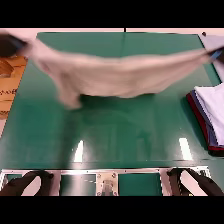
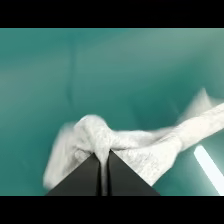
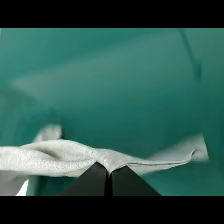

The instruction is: Fold the shirts.

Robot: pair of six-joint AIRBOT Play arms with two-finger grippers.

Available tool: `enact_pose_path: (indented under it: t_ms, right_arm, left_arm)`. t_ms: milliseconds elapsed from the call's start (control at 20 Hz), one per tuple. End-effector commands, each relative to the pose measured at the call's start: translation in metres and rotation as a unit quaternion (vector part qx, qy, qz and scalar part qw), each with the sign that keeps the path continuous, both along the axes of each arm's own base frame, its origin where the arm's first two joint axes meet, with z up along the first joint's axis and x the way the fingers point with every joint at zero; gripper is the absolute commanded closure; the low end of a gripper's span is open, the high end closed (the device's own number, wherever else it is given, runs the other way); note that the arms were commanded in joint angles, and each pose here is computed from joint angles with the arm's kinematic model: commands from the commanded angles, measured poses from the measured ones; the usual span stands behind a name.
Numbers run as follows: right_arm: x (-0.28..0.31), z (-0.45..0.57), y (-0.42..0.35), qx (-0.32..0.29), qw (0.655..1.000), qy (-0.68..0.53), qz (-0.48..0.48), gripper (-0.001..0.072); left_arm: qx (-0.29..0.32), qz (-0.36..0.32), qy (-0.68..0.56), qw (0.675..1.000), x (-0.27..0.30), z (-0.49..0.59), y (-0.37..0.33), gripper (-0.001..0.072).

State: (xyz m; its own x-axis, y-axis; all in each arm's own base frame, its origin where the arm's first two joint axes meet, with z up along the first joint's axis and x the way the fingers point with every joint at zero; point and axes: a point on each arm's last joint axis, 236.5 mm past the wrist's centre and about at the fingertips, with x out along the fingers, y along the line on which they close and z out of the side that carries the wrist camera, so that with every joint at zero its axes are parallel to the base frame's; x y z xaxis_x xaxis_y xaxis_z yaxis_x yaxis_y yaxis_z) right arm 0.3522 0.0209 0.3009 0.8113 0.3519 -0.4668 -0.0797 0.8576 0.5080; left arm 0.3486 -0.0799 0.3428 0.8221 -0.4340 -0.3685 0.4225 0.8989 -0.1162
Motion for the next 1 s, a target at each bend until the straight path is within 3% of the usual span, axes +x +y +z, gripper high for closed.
enact_pose_path:
  t_ms: [0,200,400,700,950]
  right_arm:
    - [-0.069,0.154,0.028,-0.054,0.979,-0.199,-0.006,0.0702]
    - [-0.123,0.217,0.047,-0.082,0.950,-0.300,-0.013,0.0701]
    - [-0.120,0.209,0.035,-0.102,0.952,-0.287,-0.033,0.0701]
    - [-0.030,0.078,0.005,-0.040,0.991,-0.128,-0.027,0.0701]
    - [0.064,-0.105,-0.017,0.009,0.999,-0.002,-0.052,0.0701]
  left_arm:
    - [0.007,0.034,-0.243,0.969,-0.102,0.167,-0.003,0.0687]
    - [0.025,0.029,-0.341,0.939,-0.173,0.230,-0.015,0.0686]
    - [0.045,0.047,-0.300,0.952,-0.163,0.212,-0.006,0.0686]
    - [0.000,0.016,-0.094,0.995,-0.058,0.101,-0.003,0.0686]
    - [-0.065,-0.016,0.092,0.993,0.089,-0.087,-0.027,0.0685]
